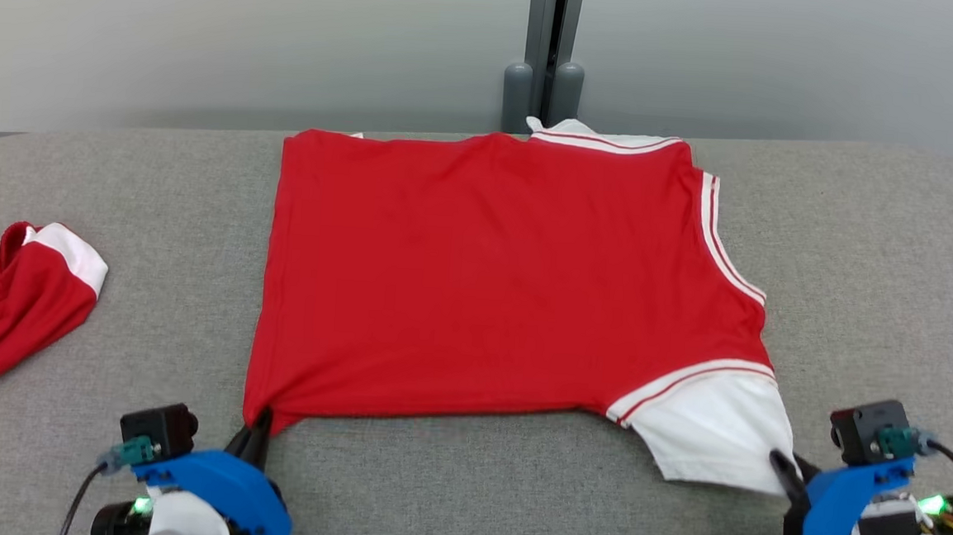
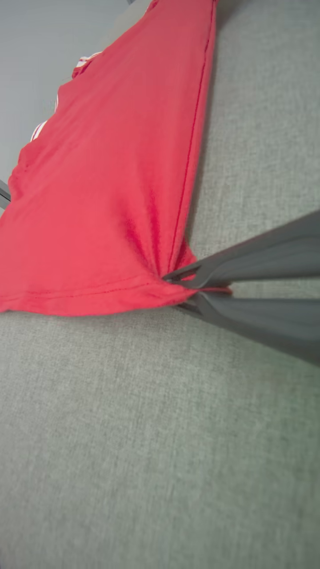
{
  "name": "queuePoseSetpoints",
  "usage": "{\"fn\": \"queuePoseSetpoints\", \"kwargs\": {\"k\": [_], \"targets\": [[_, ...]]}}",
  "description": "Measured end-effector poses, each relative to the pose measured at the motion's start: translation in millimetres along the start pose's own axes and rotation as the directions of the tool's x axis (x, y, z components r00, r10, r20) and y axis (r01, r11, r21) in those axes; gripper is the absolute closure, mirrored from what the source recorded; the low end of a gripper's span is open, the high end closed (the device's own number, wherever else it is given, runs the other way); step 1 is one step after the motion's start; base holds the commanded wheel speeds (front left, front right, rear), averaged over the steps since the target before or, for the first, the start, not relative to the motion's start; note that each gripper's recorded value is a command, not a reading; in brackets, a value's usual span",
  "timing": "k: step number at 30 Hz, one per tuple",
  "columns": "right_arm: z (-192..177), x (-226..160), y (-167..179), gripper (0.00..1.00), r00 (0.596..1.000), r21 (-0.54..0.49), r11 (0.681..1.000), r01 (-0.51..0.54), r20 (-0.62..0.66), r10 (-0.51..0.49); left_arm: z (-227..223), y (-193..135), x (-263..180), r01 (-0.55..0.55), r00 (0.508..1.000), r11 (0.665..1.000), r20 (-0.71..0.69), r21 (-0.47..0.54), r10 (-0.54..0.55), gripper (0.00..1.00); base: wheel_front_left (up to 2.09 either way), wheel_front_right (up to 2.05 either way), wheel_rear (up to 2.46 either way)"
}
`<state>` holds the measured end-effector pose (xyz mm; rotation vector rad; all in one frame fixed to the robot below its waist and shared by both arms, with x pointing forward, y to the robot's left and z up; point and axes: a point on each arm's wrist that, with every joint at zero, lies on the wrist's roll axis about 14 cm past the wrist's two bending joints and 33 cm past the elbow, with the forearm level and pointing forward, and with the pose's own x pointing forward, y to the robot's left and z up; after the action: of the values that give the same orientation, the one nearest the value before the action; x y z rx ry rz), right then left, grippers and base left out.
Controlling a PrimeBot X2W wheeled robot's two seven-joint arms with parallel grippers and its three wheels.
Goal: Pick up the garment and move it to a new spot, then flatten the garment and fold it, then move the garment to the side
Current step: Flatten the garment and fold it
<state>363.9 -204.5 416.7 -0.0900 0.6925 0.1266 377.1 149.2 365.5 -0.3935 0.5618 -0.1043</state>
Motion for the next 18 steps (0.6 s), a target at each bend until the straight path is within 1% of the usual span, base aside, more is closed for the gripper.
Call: {"fn": "queuePoseSetpoints", "kwargs": {"k": [2, 11, 14, 18], "targets": [[-7, -10, 6, 1.0, 1.0, 0.023, 1.0, -0.005, -0.019, 0.005, -8, 5, -7, -0.018, 0.999, 0.999, -0.026, 0.041, 0.019, 1.0, 0.0, 0.0, 0.0], [-39, -44, 22, 1.0, 0.99, 0.086, 0.996, -0.017, -0.14, 0.029, -34, 18, -45, -0.094, 0.988, 0.994, -0.114, 0.063, 0.101, 1.0, 0.0, 0.0, 0.0], [-48, -52, 25, 1.0, 0.984, 0.105, 0.994, -0.017, -0.176, 0.035, -33, 18, -56, -0.112, 0.986, 0.99, -0.115, 0.084, 0.121, 1.0, 0.0, 0.0, 0.0], [-35, -54, 23, 1.0, 0.991, 0.099, 0.995, -0.01, -0.134, 0.023, -15, 11, -59, -0.102, 0.992, 0.993, -0.066, 0.061, 0.106, 1.0, 0.0, 0.0, 0.0]]}}
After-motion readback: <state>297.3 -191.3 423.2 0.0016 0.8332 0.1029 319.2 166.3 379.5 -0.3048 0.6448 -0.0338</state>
